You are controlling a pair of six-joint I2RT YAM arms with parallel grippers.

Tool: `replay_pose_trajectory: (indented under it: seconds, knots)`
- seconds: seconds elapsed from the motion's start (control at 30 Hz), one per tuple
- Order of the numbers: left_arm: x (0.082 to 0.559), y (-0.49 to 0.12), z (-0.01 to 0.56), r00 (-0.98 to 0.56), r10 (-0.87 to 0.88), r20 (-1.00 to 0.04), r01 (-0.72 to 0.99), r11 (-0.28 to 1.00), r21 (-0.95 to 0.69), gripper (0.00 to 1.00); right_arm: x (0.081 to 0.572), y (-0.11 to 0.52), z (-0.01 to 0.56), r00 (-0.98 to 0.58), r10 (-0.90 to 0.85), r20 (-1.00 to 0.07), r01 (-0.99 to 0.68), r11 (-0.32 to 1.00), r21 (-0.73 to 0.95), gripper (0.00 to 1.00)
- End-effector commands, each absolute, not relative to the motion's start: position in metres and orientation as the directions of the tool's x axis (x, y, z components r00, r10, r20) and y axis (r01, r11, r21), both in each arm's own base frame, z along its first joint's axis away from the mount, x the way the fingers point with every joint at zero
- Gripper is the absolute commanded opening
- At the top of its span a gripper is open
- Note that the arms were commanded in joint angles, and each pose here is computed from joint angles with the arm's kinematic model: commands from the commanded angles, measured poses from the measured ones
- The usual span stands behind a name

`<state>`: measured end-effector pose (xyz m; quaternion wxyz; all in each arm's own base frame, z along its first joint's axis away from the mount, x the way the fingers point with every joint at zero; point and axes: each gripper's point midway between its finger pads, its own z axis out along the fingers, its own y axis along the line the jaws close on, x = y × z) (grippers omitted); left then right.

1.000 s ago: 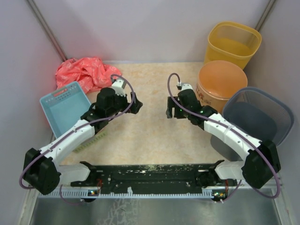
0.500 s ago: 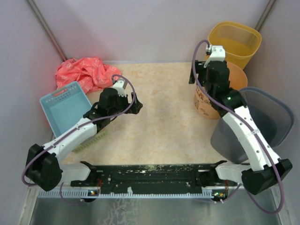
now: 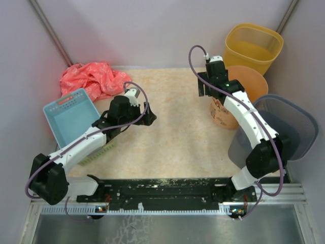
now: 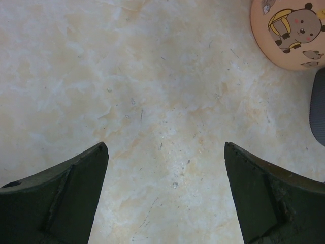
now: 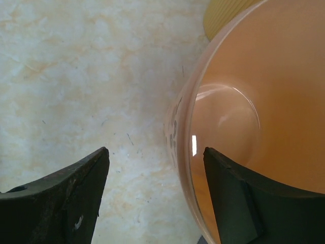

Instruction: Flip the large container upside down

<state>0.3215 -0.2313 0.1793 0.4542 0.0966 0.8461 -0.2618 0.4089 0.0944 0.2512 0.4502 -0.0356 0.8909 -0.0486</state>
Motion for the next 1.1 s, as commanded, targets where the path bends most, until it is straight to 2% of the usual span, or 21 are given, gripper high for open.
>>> replay_pose_trajectory:
  seconds: [0.0, 0.1, 0.33, 0.4, 0.77, 0.93, 1.07]
  knots:
    - [0.319, -0.234, 0.174, -0.596, -0.063, -0.800, 0.403, 0.839, -0.366, 1.00, 0.414, 0.097, 0.266, -0.573, -0.115, -0.812, -0.044, 0.993, -0.109, 0.70]
    - [0.321, -0.235, 0.174, -0.594, -0.059, -0.802, 0.406, 0.839, -0.362, 1.00, 0.416, 0.102, 0.258, -0.592, -0.121, -0.797, -0.065, 0.993, -0.103, 0.51]
    - [0.326, -0.231, 0.179, -0.587, -0.055, -0.808, 0.391, 0.854, -0.343, 1.00, 0.418, 0.118, 0.258, -0.603, -0.133, -0.787, -0.141, 0.988, -0.059, 0.15]
    - [0.327, -0.228, 0.181, -0.581, -0.064, -0.811, 0.376, 0.863, -0.337, 1.00, 0.416, 0.128, 0.269, -0.590, -0.125, -0.798, -0.182, 0.983, -0.020, 0.00]
    - [0.345, -0.183, 0.215, -0.560, -0.181, -0.809, 0.240, 0.899, -0.367, 1.00, 0.385, 0.236, 0.356, -0.465, 0.009, -0.885, -0.490, 0.831, 0.265, 0.00]
    - [0.357, -0.128, 0.243, -0.528, -0.315, -0.789, 0.138, 0.884, -0.446, 1.00, 0.370, 0.285, 0.393, -0.464, 0.229, -0.856, -0.618, 0.609, 0.497, 0.00]
    - [0.358, -0.106, 0.263, -0.491, -0.327, -0.807, 0.107, 0.897, -0.429, 1.00, 0.359, 0.302, 0.417, -0.472, 0.398, -0.787, -0.670, 0.419, 0.613, 0.00]
